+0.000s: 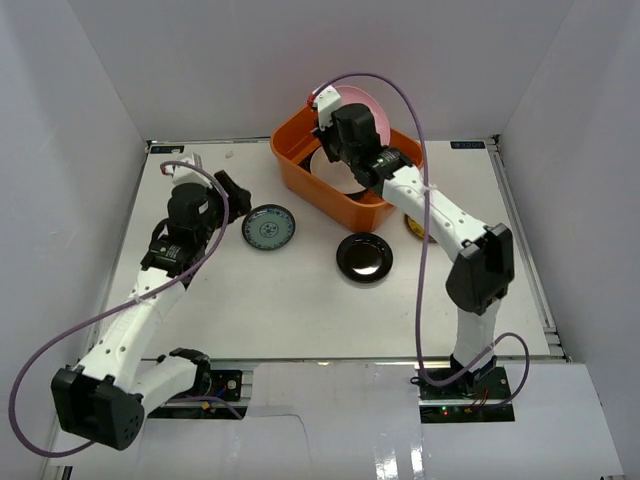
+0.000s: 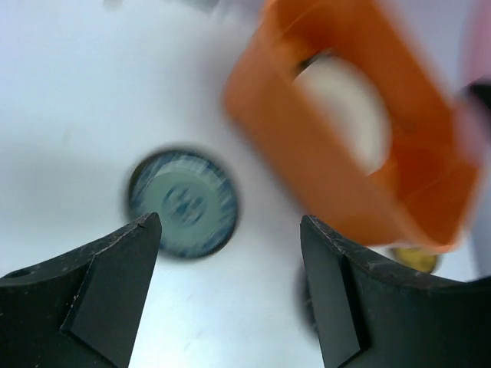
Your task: Place the plates into the plastic bin on the countertop
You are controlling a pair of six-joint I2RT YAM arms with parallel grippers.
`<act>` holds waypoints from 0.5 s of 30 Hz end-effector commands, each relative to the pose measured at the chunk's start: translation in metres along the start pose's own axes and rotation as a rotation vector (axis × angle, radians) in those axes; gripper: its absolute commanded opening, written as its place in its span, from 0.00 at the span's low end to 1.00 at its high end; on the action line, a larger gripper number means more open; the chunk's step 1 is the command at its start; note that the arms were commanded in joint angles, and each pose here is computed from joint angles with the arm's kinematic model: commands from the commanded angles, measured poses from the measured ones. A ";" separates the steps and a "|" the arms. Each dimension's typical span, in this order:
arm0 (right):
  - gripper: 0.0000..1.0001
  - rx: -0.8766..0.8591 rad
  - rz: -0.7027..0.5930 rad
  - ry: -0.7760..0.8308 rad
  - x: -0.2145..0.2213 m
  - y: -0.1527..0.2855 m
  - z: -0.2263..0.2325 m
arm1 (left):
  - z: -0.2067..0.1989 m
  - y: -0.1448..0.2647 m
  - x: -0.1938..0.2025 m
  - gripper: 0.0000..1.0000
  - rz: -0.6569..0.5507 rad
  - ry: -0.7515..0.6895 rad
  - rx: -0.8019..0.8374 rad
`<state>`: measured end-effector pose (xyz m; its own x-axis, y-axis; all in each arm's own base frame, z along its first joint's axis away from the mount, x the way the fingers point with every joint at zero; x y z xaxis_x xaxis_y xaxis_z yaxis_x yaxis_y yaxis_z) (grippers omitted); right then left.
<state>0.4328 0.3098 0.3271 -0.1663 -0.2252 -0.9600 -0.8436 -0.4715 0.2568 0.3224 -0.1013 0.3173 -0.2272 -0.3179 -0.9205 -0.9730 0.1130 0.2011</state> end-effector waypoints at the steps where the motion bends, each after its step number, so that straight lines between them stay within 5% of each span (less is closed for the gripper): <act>1: 0.08 -0.032 -0.039 0.111 -0.017 -0.032 -0.006 | 0.053 -0.002 0.104 0.85 0.336 0.090 -0.110; 8: 0.08 -0.038 0.094 0.217 0.044 -0.098 -0.002 | 0.077 -0.010 0.149 0.89 0.437 0.244 -0.129; 12: 0.48 -0.003 0.128 0.197 0.052 -0.095 -0.005 | 0.080 -0.021 0.159 0.89 0.446 0.277 -0.138; 15: 0.55 0.029 0.089 0.142 0.029 -0.067 -0.012 | 0.083 -0.032 0.167 0.89 0.454 0.281 -0.149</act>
<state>0.5026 0.3336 0.1996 -0.2704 -0.4919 -0.8276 -0.7763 -0.3970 0.4897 0.3038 -0.0742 0.1238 -0.6357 -0.4813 -0.6035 -0.7364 0.1434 0.6612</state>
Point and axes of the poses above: each gripper's point midway between its finger pads, its own y axis back along the fingers, its own z axis along the line the jaws close on, x = y × z, the point moved 3 cm from there along y, back along the fingers, and after that the axes turned 8 degrees about -y, right-handed, at the moved point
